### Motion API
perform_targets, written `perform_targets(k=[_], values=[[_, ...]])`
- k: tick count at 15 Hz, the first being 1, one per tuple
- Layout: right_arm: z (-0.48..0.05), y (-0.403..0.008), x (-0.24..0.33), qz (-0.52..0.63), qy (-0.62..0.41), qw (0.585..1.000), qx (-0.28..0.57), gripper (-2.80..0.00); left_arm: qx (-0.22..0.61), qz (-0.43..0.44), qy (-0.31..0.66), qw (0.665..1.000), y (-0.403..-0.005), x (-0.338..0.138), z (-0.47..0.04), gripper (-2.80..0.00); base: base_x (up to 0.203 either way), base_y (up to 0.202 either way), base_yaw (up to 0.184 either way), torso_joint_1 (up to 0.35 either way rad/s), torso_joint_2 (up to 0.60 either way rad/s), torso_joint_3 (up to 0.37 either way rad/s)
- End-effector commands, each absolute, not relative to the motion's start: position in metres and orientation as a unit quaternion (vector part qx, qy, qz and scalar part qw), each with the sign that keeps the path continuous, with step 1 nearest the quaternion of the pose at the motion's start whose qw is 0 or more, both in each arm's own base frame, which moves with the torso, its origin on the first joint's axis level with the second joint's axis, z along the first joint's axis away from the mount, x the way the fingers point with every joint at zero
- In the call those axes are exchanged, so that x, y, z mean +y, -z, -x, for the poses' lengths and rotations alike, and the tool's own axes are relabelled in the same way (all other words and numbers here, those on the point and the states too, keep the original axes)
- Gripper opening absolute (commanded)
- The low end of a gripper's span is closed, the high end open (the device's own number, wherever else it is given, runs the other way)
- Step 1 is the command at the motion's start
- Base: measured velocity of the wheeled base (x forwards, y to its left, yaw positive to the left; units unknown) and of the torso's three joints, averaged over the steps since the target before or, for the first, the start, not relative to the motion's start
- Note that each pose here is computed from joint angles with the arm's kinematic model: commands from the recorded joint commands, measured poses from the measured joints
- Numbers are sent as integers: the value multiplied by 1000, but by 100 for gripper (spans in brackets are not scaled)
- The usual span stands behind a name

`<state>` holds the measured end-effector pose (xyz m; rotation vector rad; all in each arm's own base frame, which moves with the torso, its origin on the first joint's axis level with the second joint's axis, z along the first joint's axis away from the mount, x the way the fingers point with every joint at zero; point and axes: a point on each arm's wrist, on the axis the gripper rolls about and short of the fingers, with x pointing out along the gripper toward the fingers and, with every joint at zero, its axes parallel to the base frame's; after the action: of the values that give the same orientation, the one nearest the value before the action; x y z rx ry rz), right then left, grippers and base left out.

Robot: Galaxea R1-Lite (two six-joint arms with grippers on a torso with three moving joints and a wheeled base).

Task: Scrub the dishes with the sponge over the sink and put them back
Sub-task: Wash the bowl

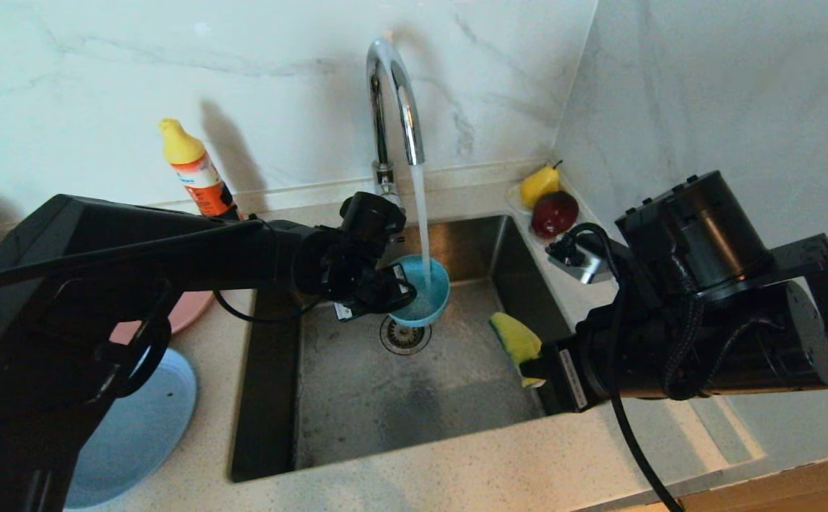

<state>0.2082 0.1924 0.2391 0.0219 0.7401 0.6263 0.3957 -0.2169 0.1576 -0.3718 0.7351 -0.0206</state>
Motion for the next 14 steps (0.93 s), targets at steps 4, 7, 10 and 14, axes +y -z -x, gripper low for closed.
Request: perform_targets(k=[4, 7, 10, 14], values=[[-206, -240, 190, -10, -301, 885, 355, -280, 355, 182, 13, 917, -162, -219, -392, -280, 0, 0, 0, 0, 0, 0], [-207, -241, 190, -9, -300, 886, 354, -280, 357, 186, 9, 915, -161, -219, -392, -280, 0, 0, 0, 0, 0, 0], [-207, -238, 190, -9, -299, 884, 358, -280, 354, 190, 9, 916, -168, -216, -386, -280, 0, 0, 0, 0, 0, 0], [-207, -239, 188, -13, -296, 886, 358, -280, 354, 184, 2, 917, -186, -201, -363, -280, 0, 0, 0, 0, 0, 0]])
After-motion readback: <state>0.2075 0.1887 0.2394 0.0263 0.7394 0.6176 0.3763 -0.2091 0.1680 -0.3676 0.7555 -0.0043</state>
